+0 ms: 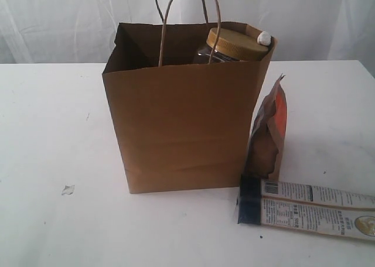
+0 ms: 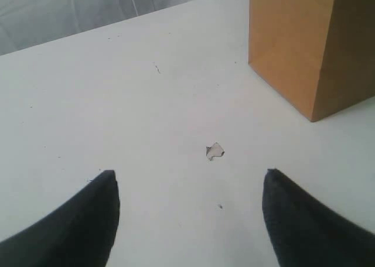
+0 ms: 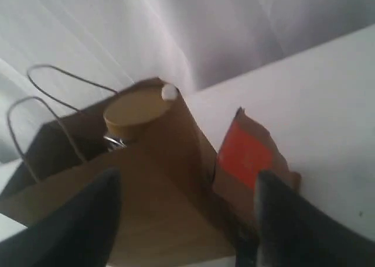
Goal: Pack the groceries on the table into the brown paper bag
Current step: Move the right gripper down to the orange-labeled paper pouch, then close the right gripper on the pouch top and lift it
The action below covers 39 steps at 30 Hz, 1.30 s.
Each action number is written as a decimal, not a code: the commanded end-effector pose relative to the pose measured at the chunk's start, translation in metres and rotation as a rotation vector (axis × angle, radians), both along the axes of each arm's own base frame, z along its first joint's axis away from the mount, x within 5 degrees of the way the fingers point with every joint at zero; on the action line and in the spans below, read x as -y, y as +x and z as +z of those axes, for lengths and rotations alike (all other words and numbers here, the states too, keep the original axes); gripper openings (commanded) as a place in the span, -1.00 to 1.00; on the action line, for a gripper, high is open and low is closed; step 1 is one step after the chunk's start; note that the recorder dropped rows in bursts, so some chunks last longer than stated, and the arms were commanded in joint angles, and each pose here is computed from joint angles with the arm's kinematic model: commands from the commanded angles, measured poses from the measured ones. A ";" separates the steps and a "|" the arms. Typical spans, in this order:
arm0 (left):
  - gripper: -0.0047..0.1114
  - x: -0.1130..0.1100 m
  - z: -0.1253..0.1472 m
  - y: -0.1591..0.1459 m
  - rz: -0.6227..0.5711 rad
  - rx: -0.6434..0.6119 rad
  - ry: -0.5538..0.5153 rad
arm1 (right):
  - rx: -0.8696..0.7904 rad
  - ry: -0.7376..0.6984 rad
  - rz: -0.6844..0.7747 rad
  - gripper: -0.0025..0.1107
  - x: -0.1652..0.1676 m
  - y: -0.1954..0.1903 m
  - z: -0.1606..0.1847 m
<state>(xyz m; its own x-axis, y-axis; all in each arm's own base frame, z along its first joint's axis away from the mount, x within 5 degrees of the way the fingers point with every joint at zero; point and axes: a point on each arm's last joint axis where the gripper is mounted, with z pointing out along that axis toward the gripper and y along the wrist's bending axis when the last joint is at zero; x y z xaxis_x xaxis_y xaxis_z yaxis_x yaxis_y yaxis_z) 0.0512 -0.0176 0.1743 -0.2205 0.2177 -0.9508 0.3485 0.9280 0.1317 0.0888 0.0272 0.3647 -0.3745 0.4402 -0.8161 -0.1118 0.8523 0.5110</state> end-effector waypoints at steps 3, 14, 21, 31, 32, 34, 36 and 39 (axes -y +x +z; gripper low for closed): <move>0.30 0.000 -0.001 0.000 -0.001 -0.001 -0.016 | -0.186 -0.135 0.046 0.15 -0.022 0.062 0.004; 0.30 0.000 -0.001 0.000 -0.001 -0.001 -0.016 | -0.409 -0.172 0.119 0.15 -0.051 0.132 -0.032; 0.30 0.000 -0.001 0.000 -0.001 -0.001 -0.016 | -0.425 -0.200 0.125 0.15 -0.057 0.152 -0.049; 0.30 0.000 -0.001 0.000 -0.001 -0.001 -0.016 | -0.438 -0.251 0.122 0.15 -0.061 0.173 -0.069; 0.30 0.000 -0.001 0.000 -0.001 -0.001 -0.016 | -0.440 -0.256 0.122 0.15 -0.061 0.175 -0.071; 0.30 0.000 -0.001 0.000 -0.001 -0.001 -0.016 | -0.441 -0.267 0.122 0.15 -0.062 0.178 -0.074; 0.30 0.000 -0.001 0.000 -0.001 -0.001 -0.016 | -0.442 -0.270 0.122 0.15 -0.062 0.181 -0.077; 0.30 0.000 -0.001 0.000 -0.001 -0.001 -0.016 | -0.453 -0.274 0.122 0.15 -0.063 0.184 -0.082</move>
